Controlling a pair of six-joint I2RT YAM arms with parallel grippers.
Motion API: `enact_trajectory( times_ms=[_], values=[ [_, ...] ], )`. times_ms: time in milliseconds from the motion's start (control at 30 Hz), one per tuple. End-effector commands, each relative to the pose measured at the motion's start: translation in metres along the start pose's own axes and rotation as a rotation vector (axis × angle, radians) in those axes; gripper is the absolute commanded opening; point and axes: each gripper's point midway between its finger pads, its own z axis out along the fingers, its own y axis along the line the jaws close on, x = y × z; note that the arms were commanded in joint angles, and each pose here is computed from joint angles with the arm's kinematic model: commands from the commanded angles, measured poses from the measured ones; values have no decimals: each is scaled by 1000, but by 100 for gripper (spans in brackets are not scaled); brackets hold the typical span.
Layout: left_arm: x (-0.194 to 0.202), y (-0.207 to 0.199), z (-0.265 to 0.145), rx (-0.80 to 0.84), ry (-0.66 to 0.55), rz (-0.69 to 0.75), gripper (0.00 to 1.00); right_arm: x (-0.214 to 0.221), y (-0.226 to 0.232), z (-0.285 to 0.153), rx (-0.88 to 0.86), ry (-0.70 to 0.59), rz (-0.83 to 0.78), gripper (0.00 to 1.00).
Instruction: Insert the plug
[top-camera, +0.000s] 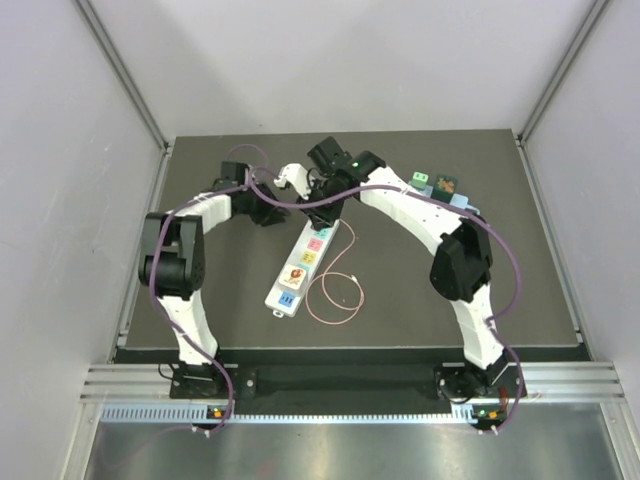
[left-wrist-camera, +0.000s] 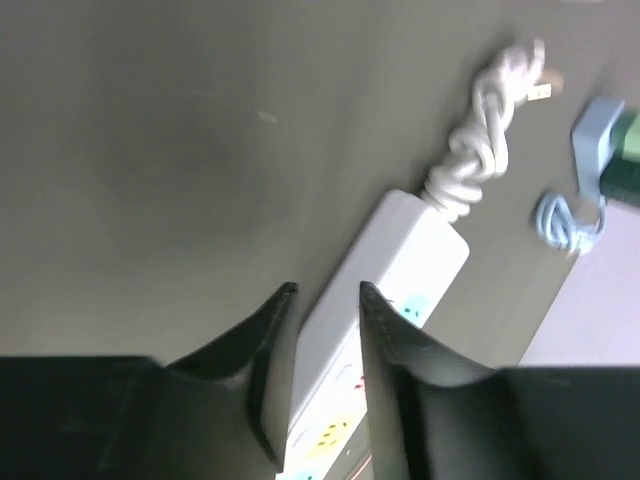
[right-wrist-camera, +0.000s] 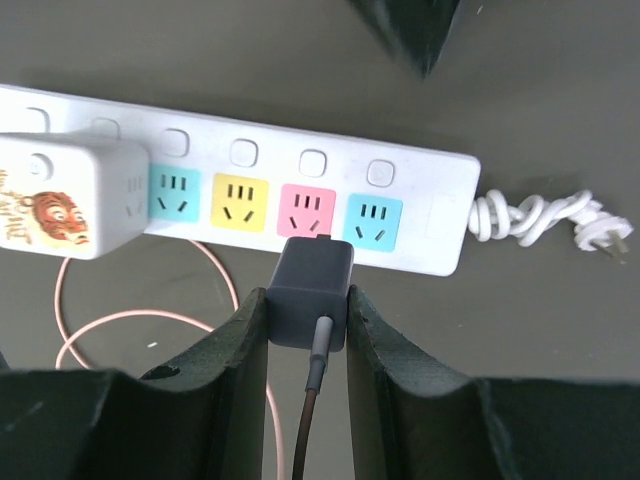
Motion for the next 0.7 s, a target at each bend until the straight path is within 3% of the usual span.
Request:
enact_trajectory(
  times_ms=[0,100,133,233,267,500,667],
  values=[
    [-37,-6,-44,-28,-114,-2,37,12,-6,2,-39,62,21,0],
    [-16,-11,-58,-10,-62,44,47,16,-13,3,-29,88,53,0],
    [-8,-5,-62,-30,-49,41,60,17,-13,4,-31,88,55,0],
    [6,21,-76,-131,-51,52,68,16,-15,11,-40,70,58,0],
    [6,28,-82,-159,-59,61,76,16,-16,12,-43,66,59,0],
    [9,48,-113,-283,-118,55,80,22,-30,26,-31,92,36,0],
    [7,79,-132,-242,-211,-114,80,23,-40,33,-17,93,2,0]
  ],
)
